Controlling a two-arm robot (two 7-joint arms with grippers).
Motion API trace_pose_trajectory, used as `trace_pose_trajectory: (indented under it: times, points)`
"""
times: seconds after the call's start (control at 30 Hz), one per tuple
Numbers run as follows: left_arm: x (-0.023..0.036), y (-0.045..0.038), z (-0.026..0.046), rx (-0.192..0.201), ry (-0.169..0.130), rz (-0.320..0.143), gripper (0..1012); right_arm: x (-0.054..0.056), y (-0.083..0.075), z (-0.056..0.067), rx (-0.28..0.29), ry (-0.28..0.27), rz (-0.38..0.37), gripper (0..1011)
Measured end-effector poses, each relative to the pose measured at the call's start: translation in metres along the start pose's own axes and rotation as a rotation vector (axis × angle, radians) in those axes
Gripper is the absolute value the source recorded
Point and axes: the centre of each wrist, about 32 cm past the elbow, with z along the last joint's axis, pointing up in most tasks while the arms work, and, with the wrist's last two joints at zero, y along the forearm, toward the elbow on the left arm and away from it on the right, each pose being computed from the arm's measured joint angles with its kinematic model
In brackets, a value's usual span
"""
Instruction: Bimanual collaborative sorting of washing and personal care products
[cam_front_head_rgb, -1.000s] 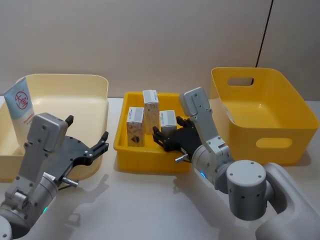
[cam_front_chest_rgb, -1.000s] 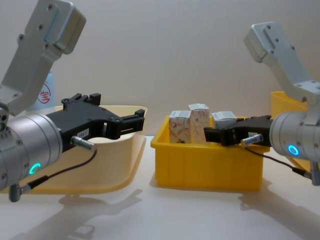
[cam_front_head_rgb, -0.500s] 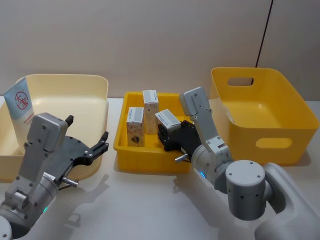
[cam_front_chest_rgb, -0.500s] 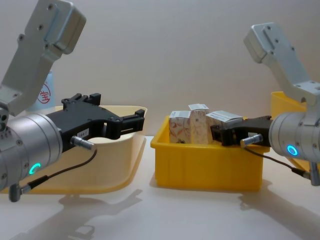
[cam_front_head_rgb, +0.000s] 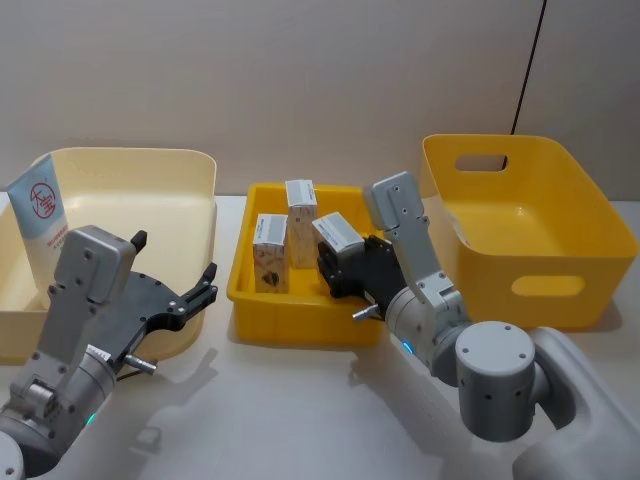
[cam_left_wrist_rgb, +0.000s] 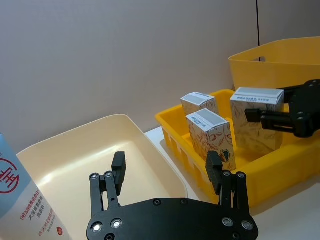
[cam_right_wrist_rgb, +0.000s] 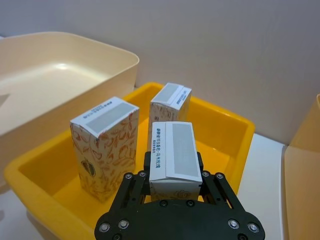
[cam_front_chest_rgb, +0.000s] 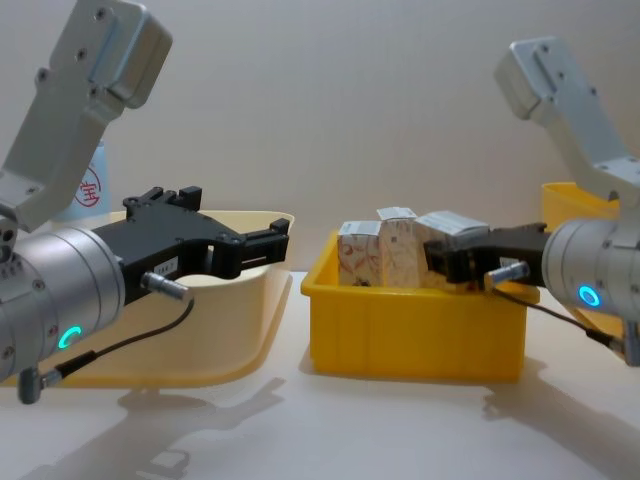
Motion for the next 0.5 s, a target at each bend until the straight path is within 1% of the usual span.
trace_pose_trajectory:
  times: [0.03,0.2,0.5]
  points:
    - [0.0000,0.0000,0.0000,0.000,0.000,0.000,1000,0.001,-0.001,0.001,0.016,-0.001,-0.002,413]
    - [0.0000,0.0000,0.0000,0.000,0.000,0.000,1000,0.003,-0.003,0.003,0.057,-0.006,-0.008,413]
    - [0.0000,0.0000,0.0000,0.000,0.000,0.000,1000,0.013,-0.010,0.013,0.181,-0.015,-0.019,413]
